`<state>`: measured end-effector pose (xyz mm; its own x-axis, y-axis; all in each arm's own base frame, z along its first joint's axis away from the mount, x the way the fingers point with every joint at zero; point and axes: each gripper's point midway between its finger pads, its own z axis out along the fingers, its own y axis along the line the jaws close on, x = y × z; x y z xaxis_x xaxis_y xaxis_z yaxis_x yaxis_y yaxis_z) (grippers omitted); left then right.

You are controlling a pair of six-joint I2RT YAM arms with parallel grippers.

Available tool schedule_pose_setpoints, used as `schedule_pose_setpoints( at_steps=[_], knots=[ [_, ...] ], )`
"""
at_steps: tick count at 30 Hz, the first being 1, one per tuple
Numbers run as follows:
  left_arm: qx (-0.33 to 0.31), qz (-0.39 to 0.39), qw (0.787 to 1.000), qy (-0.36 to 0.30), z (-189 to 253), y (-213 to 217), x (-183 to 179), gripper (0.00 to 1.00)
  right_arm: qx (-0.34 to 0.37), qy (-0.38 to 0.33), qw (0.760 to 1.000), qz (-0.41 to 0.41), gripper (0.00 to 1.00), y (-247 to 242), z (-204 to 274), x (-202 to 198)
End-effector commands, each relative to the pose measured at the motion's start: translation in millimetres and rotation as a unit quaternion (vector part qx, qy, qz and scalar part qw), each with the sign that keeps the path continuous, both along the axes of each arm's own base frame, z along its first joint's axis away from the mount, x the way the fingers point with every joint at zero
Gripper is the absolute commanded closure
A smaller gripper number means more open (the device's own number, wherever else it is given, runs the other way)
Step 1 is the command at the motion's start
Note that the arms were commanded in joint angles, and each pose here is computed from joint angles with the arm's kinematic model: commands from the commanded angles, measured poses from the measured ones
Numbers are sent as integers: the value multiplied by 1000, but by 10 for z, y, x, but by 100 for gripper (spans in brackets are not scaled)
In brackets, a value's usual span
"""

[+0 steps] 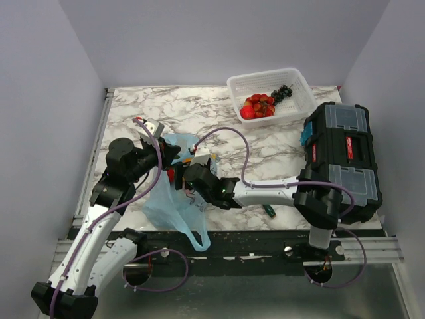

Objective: Take the fake fruits out of the plastic bag
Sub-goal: Take out the fake fruit from the plastic bag.

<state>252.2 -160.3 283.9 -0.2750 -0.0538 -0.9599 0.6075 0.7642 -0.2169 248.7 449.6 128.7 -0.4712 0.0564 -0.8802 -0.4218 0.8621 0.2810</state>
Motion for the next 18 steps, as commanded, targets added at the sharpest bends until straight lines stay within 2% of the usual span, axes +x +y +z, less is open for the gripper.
schedule_pose_setpoints(
  at_steps=[1, 6, 7, 9, 11, 18],
  knots=[
    [-4, -1, 1000, -5, 34, 3, -11, 100, 72, 70, 993, -70, 22, 90, -137, 189],
    [-7, -4, 1000, -4, 32, -7, -22, 100, 51, 108, 980, -157, 20, -26, -418, 317],
    [-7, -5, 1000, -3, 30, -9, -26, 100, 42, 106, 977, -181, 17, -79, -454, 357],
    [-8, -5, 1000, -4, 37, -11, -31, 100, 39, 106, 969, -220, 5, -150, -506, 406],
    [-9, -5, 1000, -6, 52, -10, -34, 100, 39, 106, 968, -222, 1, -130, -536, 442],
    [-12, -9, 1000, -6, 54, -20, -55, 100, 55, 124, 969, -208, 3, 20, -666, 596]
  ],
)
